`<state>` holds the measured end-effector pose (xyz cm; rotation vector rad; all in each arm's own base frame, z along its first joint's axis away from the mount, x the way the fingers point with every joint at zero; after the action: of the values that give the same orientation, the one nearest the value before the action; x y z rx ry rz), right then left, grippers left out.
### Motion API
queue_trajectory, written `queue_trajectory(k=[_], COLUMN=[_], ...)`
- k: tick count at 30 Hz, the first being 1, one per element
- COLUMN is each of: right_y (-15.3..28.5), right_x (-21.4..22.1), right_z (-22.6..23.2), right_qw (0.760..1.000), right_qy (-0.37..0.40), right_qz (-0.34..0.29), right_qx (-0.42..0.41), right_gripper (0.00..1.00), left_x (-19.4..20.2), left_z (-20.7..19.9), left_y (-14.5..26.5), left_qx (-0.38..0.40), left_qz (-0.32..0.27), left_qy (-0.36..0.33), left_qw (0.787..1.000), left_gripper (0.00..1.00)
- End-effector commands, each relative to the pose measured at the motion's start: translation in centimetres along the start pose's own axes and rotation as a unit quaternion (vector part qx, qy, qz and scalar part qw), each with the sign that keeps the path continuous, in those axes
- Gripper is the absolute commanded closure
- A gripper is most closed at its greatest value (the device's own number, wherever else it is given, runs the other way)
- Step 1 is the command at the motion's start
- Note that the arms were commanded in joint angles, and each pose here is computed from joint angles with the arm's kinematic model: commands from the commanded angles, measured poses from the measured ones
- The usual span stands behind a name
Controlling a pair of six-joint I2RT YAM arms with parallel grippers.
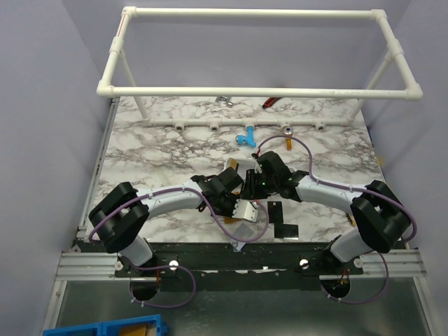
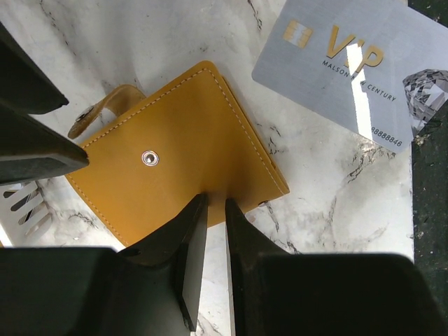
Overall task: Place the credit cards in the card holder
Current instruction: Close the card holder at the center of the board.
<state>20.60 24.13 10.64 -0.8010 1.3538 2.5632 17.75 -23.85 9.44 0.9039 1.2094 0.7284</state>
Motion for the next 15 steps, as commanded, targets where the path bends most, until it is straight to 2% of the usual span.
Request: queue_trajectory(k=[1,8,15], right_y=[-0.3,-0.4,0.7], right_x=[0.7,1.0,-0.4], right_z=[-0.1,-0.4,-0.2], right_qw=[0.999,0.997,0.997], right_qy=[0.02,0.029,0.029], right_qz=[0.032,0.044,0.0], right_qx=[0.026,0.053,0.067], right_gripper=[0.63,0.65,0.74], left_x=[0.4,0.5,0.7], left_z=[-0.3,-0.3,-0.5], left_y=[0.4,0.4,0.4], left_qx=[-0.007,-0.011,-0.007], left_qz=[0.01,0.013,0.015], left_qy=[-0.003,-0.004,-0.005], left_qw=[1.0,1.0,1.0], left_gripper=[0.82,0.82,0.82])
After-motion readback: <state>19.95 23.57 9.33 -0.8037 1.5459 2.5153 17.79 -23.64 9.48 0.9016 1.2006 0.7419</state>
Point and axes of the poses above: each gripper's point midway between its finger pads, its own y axis back along the fingers, its own z axis along the line the jaws close on, x = y × z, the point moved 7 cm from there along y, back along the fingers, and after that the axes turned 6 degrees about y, right-handed, at the moved point
